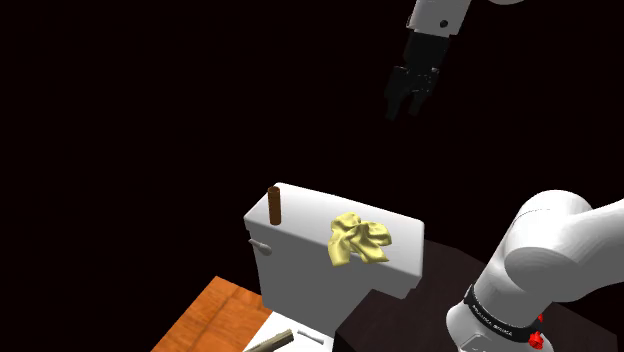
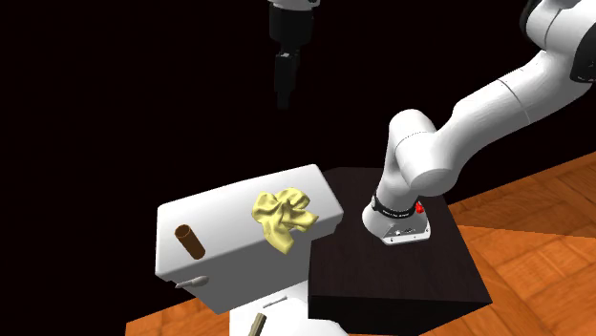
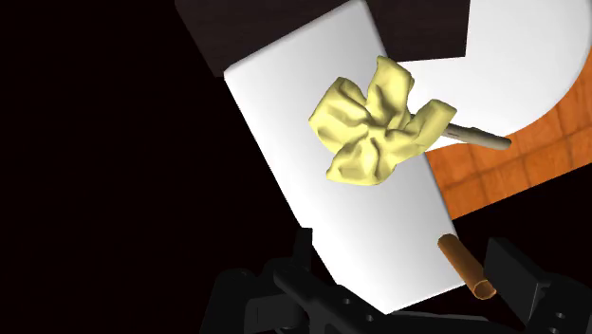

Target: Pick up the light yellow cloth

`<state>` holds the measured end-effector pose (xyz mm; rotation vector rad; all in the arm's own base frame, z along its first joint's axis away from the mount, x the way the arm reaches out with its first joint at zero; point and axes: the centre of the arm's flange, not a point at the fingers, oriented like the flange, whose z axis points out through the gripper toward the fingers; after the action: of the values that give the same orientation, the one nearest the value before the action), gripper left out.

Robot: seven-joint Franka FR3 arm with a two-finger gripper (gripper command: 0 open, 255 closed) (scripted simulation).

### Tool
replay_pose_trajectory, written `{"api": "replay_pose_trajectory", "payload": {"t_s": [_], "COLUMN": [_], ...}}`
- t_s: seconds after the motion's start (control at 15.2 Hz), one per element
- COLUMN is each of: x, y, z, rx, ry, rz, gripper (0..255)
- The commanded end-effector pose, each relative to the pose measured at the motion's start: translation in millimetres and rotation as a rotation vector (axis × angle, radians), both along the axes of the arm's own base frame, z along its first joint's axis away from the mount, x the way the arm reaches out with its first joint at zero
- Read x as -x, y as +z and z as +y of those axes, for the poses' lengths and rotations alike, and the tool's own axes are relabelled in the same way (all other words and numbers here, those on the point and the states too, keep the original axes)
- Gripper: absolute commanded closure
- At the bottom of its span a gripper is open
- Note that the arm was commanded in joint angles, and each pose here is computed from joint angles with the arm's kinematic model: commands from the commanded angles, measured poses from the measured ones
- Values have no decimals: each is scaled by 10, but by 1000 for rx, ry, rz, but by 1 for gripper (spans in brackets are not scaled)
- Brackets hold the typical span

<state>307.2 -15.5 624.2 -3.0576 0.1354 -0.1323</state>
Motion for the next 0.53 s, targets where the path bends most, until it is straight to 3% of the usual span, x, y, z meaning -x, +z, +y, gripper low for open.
{"api": "replay_pose_trajectory", "payload": {"t_s": [0.0,0.46], "x": [0,86], "y": [0,-869], "z": [0,291], "rx": [0,11], "ry": [0,-84], "rz": [0,40], "gripper": [0,0]}}
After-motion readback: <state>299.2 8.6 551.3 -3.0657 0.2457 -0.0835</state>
